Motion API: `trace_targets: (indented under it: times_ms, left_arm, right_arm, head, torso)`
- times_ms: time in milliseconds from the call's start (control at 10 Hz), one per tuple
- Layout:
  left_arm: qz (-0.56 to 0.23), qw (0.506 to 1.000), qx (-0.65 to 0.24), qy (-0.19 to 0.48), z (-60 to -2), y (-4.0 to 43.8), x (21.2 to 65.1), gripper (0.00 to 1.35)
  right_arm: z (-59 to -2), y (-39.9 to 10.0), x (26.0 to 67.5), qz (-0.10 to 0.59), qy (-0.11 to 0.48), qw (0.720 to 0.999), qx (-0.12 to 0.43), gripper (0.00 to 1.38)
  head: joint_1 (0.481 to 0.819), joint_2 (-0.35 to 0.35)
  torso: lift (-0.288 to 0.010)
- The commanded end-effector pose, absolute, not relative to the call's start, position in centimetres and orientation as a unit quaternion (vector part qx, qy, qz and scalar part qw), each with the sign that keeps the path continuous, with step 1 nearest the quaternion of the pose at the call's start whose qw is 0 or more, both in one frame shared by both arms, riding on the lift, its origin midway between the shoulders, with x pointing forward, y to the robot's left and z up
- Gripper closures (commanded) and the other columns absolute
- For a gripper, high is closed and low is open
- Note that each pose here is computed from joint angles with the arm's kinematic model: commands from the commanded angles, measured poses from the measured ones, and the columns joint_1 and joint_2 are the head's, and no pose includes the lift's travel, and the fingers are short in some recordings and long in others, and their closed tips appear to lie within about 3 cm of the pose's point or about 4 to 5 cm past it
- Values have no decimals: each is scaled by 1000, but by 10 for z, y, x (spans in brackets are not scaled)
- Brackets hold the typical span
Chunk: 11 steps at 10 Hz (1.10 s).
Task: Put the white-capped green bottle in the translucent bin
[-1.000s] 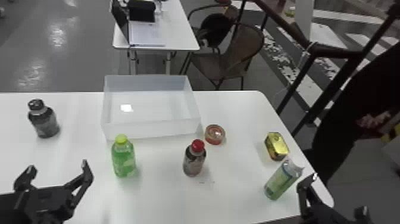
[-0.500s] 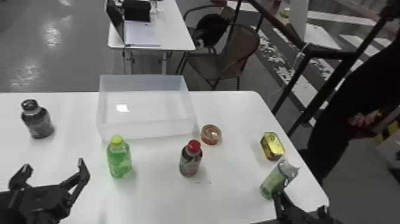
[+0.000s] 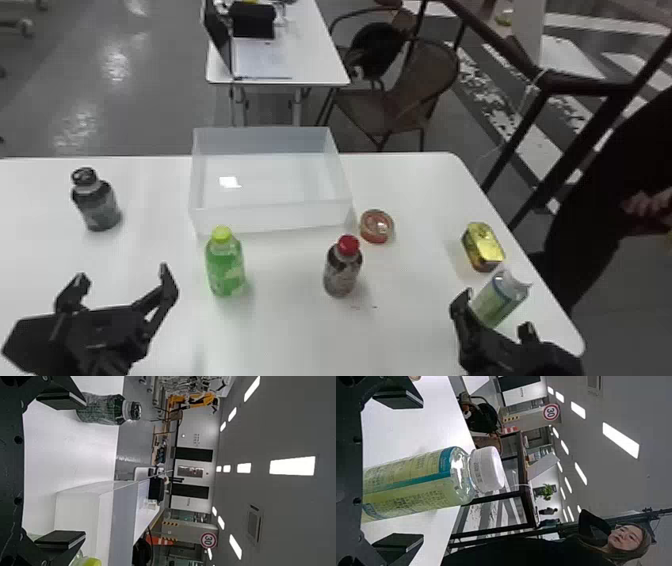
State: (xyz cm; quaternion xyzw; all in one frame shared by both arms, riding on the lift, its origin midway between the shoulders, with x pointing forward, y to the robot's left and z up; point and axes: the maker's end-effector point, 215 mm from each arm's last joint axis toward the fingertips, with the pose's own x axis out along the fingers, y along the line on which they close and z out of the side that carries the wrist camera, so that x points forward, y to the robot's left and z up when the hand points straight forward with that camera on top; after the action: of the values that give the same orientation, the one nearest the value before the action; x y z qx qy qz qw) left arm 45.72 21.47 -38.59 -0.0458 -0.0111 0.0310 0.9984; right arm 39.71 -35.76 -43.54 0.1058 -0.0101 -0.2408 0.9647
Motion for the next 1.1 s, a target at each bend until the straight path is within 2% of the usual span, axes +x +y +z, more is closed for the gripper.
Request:
trace_targets:
  times_ms: [0,400,800,900,1000]
  left_arm:
    - [33,998,-50,-8,-389,215,456,150]
    - [35,998,-56,-5,-392,217,454,150]
    - [35,998,-59,-3,-393,216,454,150]
    - [37,997,-60,-4,-393,219,453,150]
    - [37,997,-60,-7,-392,218,454,150]
  right_arm:
    - [-436,-364,401,-244,-11,964,105,114]
    - [-418,-400,400,-273,-20,957,93,116]
    - [-434,-399,428,-239,10,967,88,128]
    - [-441,-395,432,-233,25,969,74,466]
    - [-439,-393,434,-227,22,973,45,1205]
  head:
    - [695,-187]
    - [695,-218]
    - [695,-229]
    - [695,-227]
    - [695,-226]
  torso:
    - [-76]
    - [-76]
    - [-76]
    - [-76]
    - [-76]
